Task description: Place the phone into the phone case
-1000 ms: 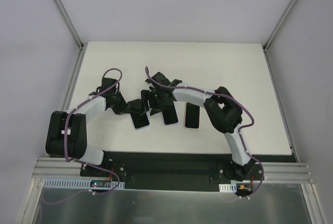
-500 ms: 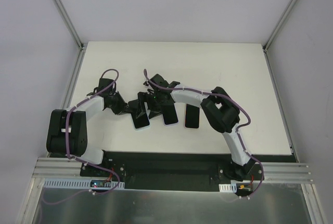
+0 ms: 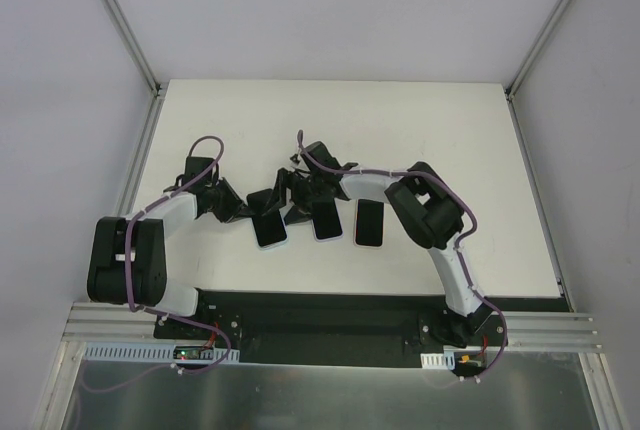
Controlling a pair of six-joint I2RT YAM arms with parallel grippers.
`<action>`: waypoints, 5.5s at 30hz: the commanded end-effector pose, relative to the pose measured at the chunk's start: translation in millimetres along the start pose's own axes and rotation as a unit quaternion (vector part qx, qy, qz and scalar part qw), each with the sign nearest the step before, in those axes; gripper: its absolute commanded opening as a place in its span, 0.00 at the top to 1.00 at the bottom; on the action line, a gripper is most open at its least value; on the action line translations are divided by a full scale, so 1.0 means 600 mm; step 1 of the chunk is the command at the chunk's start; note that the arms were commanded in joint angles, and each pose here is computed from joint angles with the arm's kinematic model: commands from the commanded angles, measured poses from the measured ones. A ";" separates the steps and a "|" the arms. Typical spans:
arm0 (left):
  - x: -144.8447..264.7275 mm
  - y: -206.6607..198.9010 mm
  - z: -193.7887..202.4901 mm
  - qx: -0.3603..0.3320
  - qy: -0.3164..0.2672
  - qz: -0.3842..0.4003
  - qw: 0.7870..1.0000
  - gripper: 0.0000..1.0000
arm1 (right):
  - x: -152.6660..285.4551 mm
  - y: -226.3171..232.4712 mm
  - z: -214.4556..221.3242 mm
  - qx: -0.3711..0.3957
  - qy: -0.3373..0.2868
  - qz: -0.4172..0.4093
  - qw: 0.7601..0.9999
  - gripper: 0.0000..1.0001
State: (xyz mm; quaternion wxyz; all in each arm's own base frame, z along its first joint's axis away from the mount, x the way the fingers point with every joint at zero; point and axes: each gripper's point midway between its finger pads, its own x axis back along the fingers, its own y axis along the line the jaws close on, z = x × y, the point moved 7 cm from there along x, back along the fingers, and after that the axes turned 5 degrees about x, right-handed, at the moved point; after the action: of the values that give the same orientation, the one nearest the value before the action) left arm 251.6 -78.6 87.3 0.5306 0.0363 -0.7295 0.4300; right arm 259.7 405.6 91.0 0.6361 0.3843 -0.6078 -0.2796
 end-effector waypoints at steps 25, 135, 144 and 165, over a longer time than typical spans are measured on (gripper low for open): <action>0.012 -0.009 0.052 0.003 0.068 0.043 0.997 0.87 | 0.027 0.068 0.006 0.131 -0.010 -0.151 0.980 0.95; 0.193 -0.121 0.124 -0.146 0.105 0.357 0.917 1.00 | 0.235 0.117 0.029 0.154 -0.049 -0.386 0.908 0.87; 0.202 -0.142 0.111 -0.183 0.092 0.363 0.909 1.00 | 0.259 0.131 0.027 0.174 -0.057 -0.390 0.902 0.42; 0.054 -0.153 -0.032 -0.147 0.090 0.182 0.968 1.00 | 0.297 0.064 0.038 0.234 -0.122 -0.238 0.935 0.04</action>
State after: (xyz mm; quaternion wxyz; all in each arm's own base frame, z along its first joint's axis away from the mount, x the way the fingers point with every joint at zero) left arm 278.2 -115.3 172.4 0.5076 -0.2049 -0.7238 0.4201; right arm 256.0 282.9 211.1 0.4301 0.5857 -0.5330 -0.4334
